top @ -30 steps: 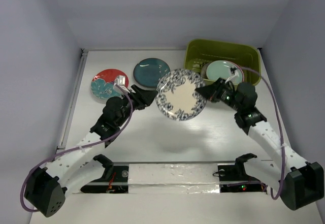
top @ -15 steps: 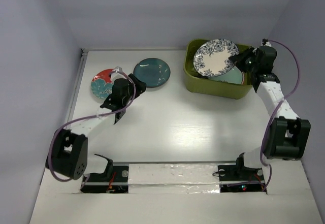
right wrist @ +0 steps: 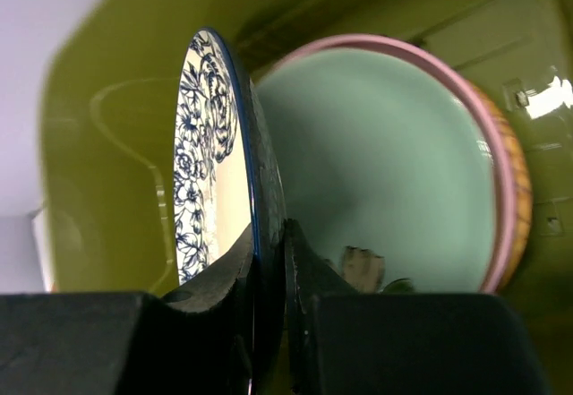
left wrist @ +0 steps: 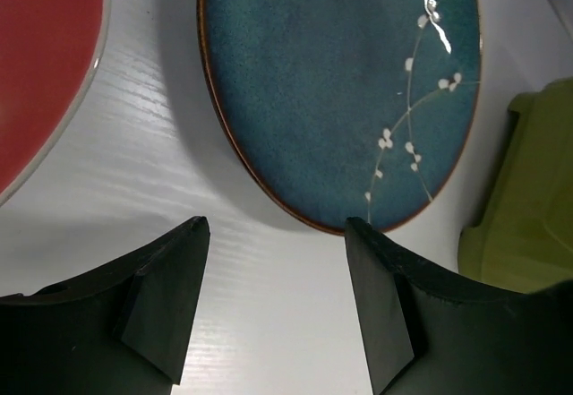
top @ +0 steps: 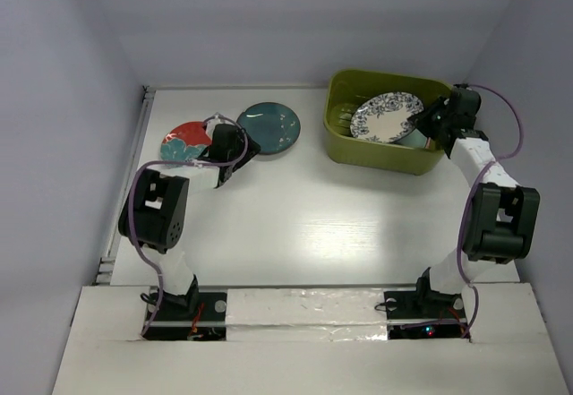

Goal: Place the plates into the plastic bin on the countertop

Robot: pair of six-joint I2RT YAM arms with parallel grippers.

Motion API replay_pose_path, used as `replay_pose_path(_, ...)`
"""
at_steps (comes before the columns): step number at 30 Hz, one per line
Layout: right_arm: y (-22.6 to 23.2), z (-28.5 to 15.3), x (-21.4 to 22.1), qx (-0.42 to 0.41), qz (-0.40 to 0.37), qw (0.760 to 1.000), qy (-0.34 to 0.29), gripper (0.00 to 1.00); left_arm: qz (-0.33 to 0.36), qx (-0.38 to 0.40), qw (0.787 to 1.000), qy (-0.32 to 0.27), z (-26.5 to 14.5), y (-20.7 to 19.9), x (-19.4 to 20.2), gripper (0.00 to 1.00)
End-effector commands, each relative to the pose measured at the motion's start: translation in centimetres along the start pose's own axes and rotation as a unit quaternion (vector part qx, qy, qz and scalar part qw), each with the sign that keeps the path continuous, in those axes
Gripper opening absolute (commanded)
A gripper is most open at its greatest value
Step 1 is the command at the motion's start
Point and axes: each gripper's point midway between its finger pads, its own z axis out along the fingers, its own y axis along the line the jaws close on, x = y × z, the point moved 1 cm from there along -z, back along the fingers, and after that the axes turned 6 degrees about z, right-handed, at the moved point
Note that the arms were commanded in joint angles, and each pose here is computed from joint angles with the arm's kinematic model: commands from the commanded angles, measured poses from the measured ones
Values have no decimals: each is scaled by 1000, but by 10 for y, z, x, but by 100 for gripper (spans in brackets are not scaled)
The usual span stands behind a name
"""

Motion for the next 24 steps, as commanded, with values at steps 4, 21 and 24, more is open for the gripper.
replay_pose_path(4, 20, 7, -32, -26, -10, 998, -49, 5, -8, 4, 1000, -5, 17, -10, -10, 59)
replay_pose_path(21, 2, -18, -21, -29, 29, 994, -100, 98, -37, -22, 999, 3, 53, -3, -7, 48)
replay_pose_path(24, 12, -38, -30, -35, 22, 992, -118, 100, -48, -20, 999, 0, 55, -2, -5, 44)
